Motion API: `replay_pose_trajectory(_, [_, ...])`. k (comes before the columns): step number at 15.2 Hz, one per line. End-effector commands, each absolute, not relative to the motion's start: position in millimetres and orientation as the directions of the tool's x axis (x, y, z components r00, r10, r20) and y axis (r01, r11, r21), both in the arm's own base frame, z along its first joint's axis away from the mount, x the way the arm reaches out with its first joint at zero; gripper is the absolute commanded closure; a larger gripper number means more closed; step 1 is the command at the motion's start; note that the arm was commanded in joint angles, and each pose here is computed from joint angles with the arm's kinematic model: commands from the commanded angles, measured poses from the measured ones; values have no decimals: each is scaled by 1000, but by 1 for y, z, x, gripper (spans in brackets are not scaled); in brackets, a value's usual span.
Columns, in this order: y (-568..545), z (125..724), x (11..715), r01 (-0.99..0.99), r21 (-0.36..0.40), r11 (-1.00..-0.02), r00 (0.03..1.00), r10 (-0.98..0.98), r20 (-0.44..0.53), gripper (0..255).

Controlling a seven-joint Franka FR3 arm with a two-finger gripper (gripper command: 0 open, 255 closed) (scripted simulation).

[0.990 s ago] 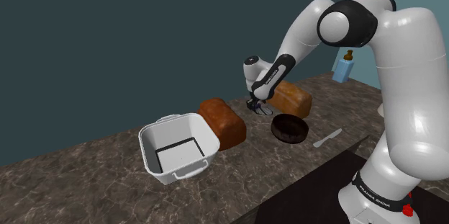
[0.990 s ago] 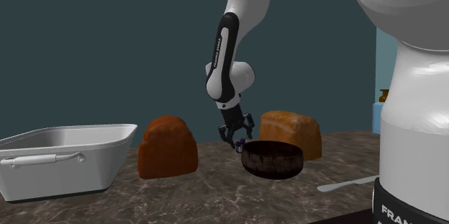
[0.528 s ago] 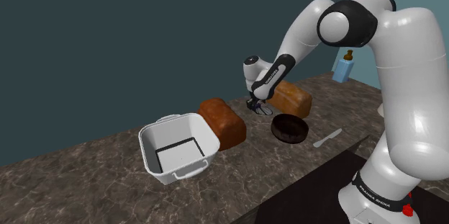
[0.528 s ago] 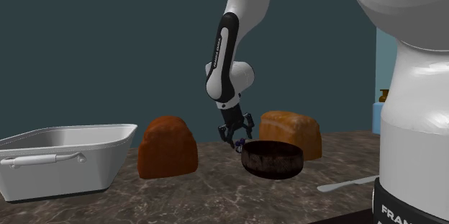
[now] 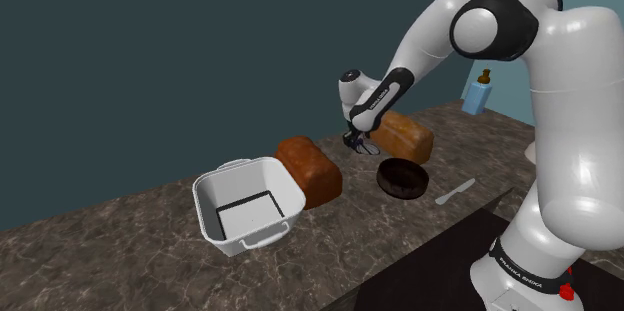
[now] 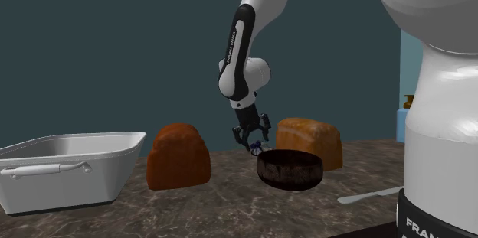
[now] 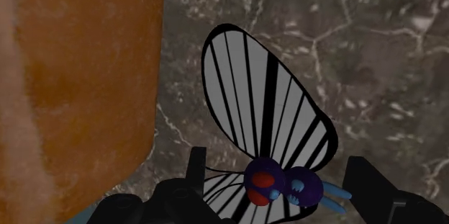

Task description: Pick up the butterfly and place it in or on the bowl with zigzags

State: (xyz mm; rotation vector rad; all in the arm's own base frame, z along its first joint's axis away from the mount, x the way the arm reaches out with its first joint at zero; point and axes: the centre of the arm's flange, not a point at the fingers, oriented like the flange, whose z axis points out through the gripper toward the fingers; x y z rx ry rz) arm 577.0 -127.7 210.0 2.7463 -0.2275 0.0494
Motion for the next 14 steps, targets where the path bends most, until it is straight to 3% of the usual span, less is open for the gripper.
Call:
replay_pose_trajectory(1, [-126,221,575,-165,372,-913,986,-152,65,255])
replay_pose_trajectory(14, [-126,290,575,-165,372,-913,986,-152,65,255])
